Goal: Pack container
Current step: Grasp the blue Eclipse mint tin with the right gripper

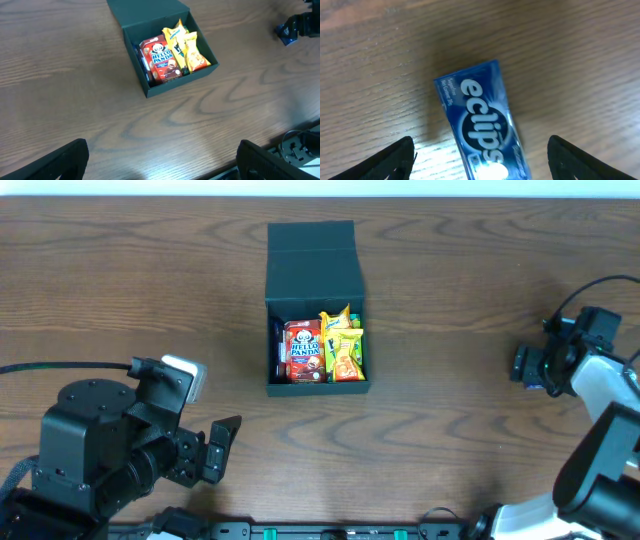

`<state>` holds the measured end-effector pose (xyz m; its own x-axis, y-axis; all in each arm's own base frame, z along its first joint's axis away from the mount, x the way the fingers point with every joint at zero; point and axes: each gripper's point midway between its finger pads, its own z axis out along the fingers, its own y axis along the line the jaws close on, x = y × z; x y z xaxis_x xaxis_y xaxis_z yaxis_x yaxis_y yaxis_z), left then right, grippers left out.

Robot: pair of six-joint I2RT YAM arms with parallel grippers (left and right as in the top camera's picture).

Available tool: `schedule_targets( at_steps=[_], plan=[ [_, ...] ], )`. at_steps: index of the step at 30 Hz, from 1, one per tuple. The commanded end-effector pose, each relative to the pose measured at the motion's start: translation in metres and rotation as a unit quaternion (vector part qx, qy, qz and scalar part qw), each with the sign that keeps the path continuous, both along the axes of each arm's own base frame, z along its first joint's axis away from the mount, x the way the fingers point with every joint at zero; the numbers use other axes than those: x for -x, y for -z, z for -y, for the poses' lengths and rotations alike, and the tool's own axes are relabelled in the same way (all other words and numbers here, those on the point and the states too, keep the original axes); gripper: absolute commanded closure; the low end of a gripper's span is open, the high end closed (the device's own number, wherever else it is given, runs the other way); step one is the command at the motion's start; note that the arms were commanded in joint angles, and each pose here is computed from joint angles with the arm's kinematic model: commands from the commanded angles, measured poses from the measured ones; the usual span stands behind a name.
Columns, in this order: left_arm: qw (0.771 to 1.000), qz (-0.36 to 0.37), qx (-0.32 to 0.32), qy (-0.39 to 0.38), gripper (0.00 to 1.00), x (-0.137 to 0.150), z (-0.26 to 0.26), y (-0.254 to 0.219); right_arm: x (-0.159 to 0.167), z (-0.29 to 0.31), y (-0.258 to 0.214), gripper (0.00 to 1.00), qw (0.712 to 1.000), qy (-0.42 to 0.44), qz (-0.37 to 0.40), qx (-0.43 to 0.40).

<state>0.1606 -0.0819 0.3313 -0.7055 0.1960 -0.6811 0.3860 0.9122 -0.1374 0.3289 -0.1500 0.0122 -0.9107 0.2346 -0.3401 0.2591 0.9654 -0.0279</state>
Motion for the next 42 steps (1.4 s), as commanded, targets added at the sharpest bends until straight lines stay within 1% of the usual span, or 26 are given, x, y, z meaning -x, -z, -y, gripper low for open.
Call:
schedule_targets(
  at_steps=[1,9,23,28,31,32,33,34,35,37,42],
  plan=[
    [1.000,0.008,0.003,0.005,0.05,0.001,0.001,-0.005,0.003,-0.002,0.012,0.17,1.000,-0.010,-0.010,-0.014],
    [1.000,0.008,0.003,0.005,0.05,0.001,0.001,-0.005,0.001,-0.001,0.018,0.27,1.000,-0.011,-0.009,-0.013],
    [1.000,0.007,0.003,0.005,0.05,0.001,0.001,-0.005,-0.004,-0.004,0.017,0.54,1.000,-0.015,0.001,-0.022],
    [1.000,0.007,0.003,0.005,0.05,0.001,0.001,-0.005,-0.004,-0.006,0.017,0.62,0.999,-0.012,0.004,-0.029],
    [1.000,0.008,0.003,0.005,0.05,0.001,0.001,-0.005,-0.006,-0.010,0.016,0.64,0.999,-0.016,0.010,-0.041],
    [1.000,0.008,0.003,0.005,0.05,0.001,0.001,-0.005,-0.007,-0.011,0.016,0.67,0.999,-0.013,0.011,-0.043],
    [1.000,0.008,0.003,0.005,0.05,0.001,0.001,-0.005,-0.007,-0.011,0.016,0.71,0.999,-0.011,0.011,-0.045],
    [1.000,0.008,0.003,0.005,0.05,0.001,0.001,-0.005,-0.007,-0.011,0.016,0.78,0.999,-0.010,0.012,-0.045],
    [1.000,0.008,0.003,0.005,0.05,0.001,0.001,-0.005,-0.007,-0.011,0.016,0.83,0.999,-0.010,0.011,-0.045],
    [1.000,0.008,0.003,0.005,0.05,0.001,0.001,-0.005,-0.007,-0.011,0.016,0.85,0.999,-0.007,0.012,-0.046],
    [1.000,0.008,0.003,0.005,0.05,0.001,0.001,-0.005,-0.010,-0.018,0.015,0.96,0.998,0.003,0.020,-0.065]
  ],
)
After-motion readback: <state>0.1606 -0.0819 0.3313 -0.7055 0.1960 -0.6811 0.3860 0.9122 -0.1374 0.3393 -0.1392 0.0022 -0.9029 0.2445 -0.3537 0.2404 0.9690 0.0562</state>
